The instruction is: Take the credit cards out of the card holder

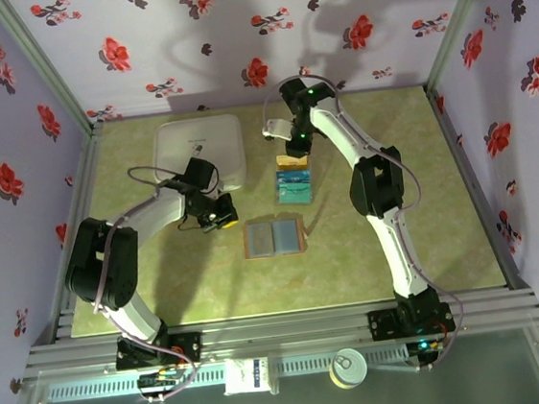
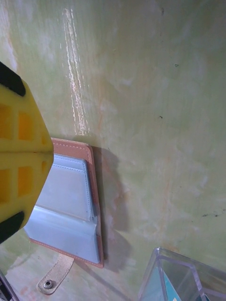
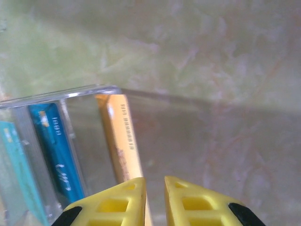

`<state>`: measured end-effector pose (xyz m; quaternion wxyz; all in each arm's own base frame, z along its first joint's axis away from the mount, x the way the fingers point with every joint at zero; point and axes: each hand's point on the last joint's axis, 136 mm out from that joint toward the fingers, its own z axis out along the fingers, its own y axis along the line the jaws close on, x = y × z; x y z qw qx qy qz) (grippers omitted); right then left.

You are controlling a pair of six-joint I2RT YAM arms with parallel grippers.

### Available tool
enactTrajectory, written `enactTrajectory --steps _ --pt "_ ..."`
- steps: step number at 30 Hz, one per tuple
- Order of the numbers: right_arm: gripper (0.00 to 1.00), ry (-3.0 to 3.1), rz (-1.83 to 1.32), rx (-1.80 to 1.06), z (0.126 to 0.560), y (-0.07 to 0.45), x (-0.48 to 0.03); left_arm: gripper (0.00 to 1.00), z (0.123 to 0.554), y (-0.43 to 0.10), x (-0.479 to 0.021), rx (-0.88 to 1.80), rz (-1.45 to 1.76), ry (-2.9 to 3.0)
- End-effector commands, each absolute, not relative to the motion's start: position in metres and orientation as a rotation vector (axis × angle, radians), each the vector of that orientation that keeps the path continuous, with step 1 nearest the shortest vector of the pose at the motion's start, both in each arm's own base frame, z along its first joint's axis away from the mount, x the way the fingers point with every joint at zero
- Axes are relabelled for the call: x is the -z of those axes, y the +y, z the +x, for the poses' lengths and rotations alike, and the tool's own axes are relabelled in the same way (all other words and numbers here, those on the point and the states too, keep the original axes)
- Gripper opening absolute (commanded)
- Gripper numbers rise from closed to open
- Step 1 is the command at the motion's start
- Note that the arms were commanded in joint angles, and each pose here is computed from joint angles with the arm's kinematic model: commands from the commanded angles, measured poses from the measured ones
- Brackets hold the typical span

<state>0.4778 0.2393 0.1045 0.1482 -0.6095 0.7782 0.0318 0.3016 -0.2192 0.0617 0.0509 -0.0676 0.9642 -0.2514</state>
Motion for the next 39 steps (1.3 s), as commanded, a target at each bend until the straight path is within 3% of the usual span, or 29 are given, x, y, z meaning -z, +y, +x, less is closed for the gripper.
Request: enactTrajectory --steps 1,9,24,32,39 --pt "0.19 2.203 -1.64 -0.008 0.5 0.237 -0.127 0.0 0.306 -0.221 -0.062 0.79 -0.181 2.943" --pt "0.19 2.197 -1.572 -0.006 0.511 0.243 -0.12 0.0 0.304 -0.219 -0.059 0.785 -0.18 2.948" --pt "0.21 2.251 -1.617 -0.043 0.492 0.244 -0.103 0.0 0.301 -0.218 -0.057 0.79 -0.182 2.946" --pt "0.26 2.262 -1.398 0.02 0.503 0.241 -0.145 0.0 0.303 -0.218 -0.062 0.799 -0.171 2.927" --pt "0.26 2.359 -1.019 -0.036 0.488 0.244 -0.168 0.0 0.302 -0.219 -0.064 0.82 -0.171 2.912"
